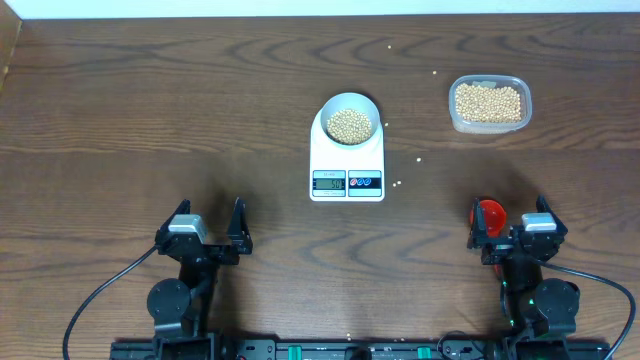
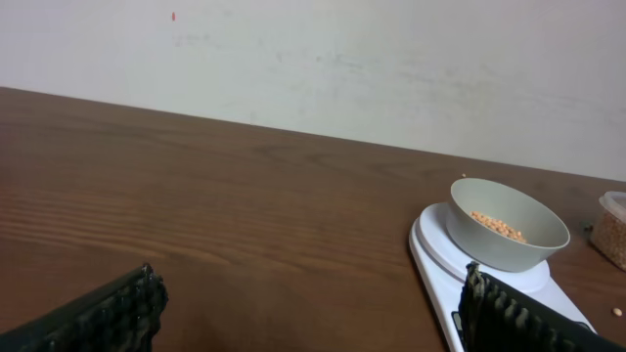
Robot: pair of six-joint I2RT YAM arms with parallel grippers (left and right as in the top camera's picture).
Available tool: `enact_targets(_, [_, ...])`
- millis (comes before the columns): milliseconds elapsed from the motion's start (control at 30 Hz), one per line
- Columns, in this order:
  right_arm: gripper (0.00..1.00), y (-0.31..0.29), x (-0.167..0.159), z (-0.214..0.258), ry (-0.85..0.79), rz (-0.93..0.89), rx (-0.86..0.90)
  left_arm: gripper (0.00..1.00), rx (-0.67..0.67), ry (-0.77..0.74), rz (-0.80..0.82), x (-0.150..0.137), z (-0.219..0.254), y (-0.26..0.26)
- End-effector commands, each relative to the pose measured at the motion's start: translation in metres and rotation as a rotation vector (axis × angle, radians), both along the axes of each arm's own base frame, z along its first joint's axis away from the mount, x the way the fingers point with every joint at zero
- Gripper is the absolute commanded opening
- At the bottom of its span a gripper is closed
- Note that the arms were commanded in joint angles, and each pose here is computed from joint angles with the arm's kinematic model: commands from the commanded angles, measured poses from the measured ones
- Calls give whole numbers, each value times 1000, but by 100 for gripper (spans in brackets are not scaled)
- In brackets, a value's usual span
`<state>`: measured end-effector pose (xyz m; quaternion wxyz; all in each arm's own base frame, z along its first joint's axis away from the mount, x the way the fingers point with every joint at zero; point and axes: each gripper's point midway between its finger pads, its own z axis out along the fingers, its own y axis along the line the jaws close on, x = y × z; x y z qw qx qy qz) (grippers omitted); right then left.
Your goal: Scoop item into bowl and weigh 50g on scale
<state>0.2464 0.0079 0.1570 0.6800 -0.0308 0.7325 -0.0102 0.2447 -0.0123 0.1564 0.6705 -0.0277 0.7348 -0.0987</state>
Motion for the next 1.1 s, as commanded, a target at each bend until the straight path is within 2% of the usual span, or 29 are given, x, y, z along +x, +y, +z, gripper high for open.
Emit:
enact_targets(0, [99,-2,0,0,-3,-11,-10,98,17,48,-4,-1,-14,0])
enact_targets(333, [99,-2,0,0,-3,-11,-10,98,6,51,-19,-2,-15,-5])
enact_targets(433, [99,-2,0,0,-3,-11,-10,98,-48,64,39,-1,-16,4])
enact_targets(767, [99,-2,0,0,-3,-11,-10,98,-45,64,57,-1,-17,7])
enact_targets(1067, [99,-2,0,0,-3,-11,-10,98,157,41,-37,-2,-17,-9])
